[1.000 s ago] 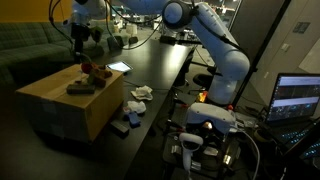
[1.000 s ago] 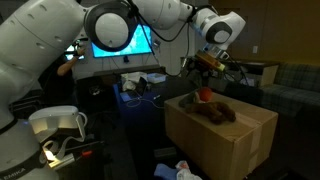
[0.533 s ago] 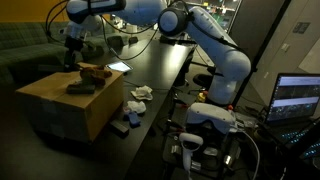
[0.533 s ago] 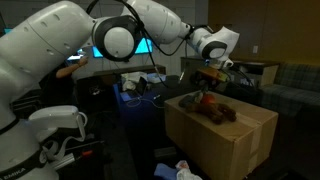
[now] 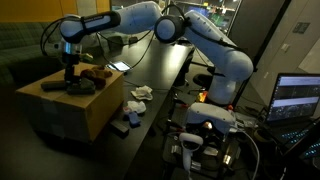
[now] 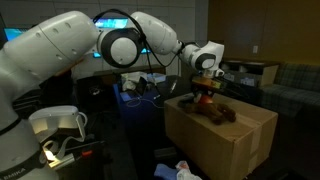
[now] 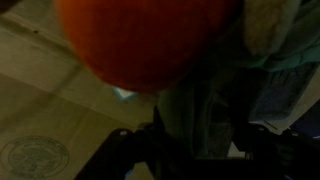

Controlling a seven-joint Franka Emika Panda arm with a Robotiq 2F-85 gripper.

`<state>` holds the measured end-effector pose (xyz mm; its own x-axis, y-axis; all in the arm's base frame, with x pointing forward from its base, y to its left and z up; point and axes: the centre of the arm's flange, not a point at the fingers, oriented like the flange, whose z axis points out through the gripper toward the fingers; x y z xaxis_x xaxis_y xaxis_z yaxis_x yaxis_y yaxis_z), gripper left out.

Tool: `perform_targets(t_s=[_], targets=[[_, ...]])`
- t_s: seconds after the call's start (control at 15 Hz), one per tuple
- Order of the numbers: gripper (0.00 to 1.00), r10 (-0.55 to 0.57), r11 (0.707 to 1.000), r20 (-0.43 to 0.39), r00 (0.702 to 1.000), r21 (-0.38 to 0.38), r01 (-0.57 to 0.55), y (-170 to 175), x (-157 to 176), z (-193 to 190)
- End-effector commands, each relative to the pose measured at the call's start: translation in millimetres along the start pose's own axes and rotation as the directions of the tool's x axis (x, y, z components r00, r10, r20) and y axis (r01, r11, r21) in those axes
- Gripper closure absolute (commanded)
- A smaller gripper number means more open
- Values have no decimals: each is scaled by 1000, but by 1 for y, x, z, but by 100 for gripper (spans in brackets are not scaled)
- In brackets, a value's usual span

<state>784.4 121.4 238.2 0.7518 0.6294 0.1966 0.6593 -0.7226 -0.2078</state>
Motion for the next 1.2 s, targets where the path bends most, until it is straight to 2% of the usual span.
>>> perform_targets(t_s=[0.0,0.07,0.13,0.2,0.33,0.4,0.73,1.13], targets=[[61,-44,999,42,998,21,43,-5,-6,-13],[61,-54,998,50,997,29,53,-6,-8,-16],[46,-66,997,59,996,31,64,-6,-10,-19],[14,-78,996,66,995,38,76,-6,-11,-19],[4,-107,993,85,991,50,103,-6,-15,-25],[1,-123,991,93,988,60,118,-5,-16,-26],[0,-150,986,88,985,83,143,0,-21,-41],[0,-121,993,41,992,0,121,15,-24,-46]])
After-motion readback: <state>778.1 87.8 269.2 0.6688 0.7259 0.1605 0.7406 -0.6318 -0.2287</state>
